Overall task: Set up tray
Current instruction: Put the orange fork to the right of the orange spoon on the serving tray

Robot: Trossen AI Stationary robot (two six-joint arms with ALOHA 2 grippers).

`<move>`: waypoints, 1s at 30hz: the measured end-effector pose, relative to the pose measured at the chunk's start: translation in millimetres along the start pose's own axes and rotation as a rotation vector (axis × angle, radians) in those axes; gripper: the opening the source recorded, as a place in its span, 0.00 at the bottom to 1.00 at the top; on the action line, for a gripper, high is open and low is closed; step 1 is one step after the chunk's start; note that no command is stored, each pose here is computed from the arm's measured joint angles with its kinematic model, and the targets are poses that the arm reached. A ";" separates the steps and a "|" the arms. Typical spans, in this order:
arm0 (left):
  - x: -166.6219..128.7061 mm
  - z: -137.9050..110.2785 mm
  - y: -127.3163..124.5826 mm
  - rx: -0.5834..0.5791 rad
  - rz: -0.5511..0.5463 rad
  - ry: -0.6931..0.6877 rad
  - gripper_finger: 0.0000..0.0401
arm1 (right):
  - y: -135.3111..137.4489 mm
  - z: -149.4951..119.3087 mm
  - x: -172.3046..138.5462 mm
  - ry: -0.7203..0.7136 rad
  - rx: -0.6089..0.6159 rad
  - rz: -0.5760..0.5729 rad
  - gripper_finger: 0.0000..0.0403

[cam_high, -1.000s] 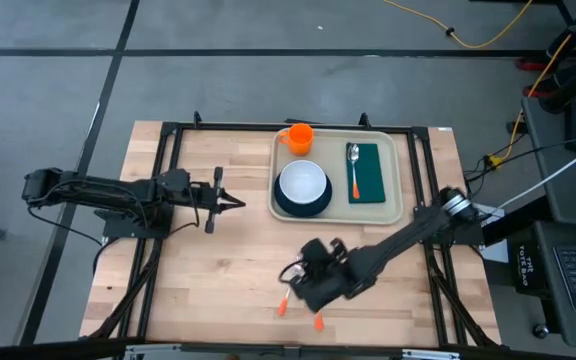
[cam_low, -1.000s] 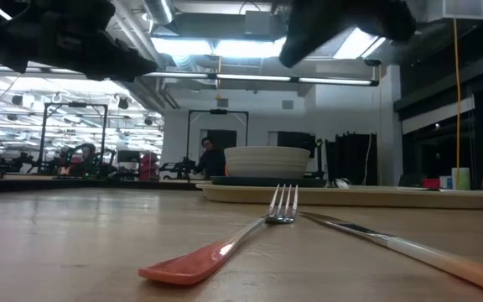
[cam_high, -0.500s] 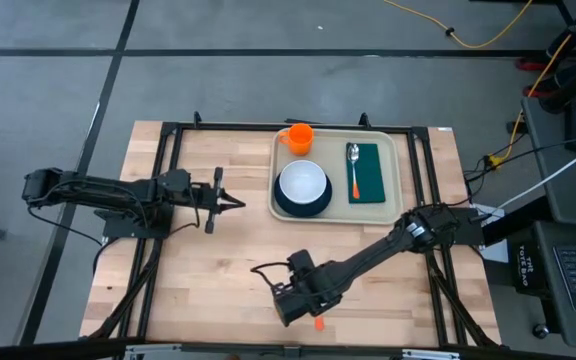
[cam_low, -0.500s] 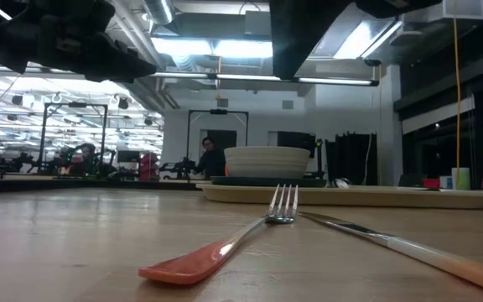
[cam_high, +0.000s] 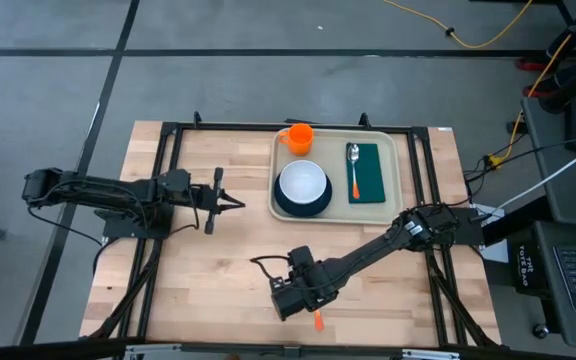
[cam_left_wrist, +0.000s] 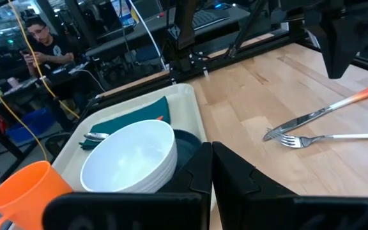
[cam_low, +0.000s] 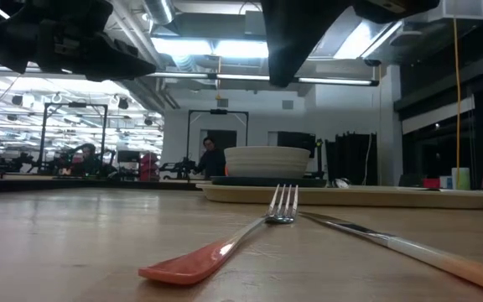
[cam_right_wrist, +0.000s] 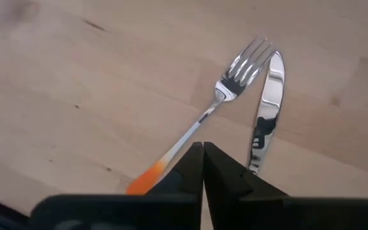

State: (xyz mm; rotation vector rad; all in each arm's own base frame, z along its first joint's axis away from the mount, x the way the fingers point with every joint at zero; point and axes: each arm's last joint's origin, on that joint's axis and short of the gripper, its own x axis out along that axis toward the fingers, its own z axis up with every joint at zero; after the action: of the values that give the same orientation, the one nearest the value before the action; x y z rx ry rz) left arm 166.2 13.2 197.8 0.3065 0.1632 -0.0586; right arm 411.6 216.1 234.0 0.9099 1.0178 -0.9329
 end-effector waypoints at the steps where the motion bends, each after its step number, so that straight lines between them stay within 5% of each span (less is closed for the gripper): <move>1: 0.0 0.0 0.0 0.000 0.000 0.000 0.01 | -0.1 0.1 0.0 0.000 -0.009 -0.001 0.05; 14: 0.0 0.0 0.0 0.000 -0.001 0.000 0.01 | 0.4 2.3 2.9 -0.034 0.093 -0.001 0.29; 30: 0.1 -0.6 -0.3 -0.004 -0.006 0.006 0.01 | 11.9 1.0 33.6 -0.016 0.262 0.015 0.29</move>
State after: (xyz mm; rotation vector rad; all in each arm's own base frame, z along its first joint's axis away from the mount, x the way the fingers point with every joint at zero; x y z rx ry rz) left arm 166.1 13.1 197.1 0.3026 0.1703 -0.0631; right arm 431.2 212.5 204.5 1.1236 0.8863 -1.0754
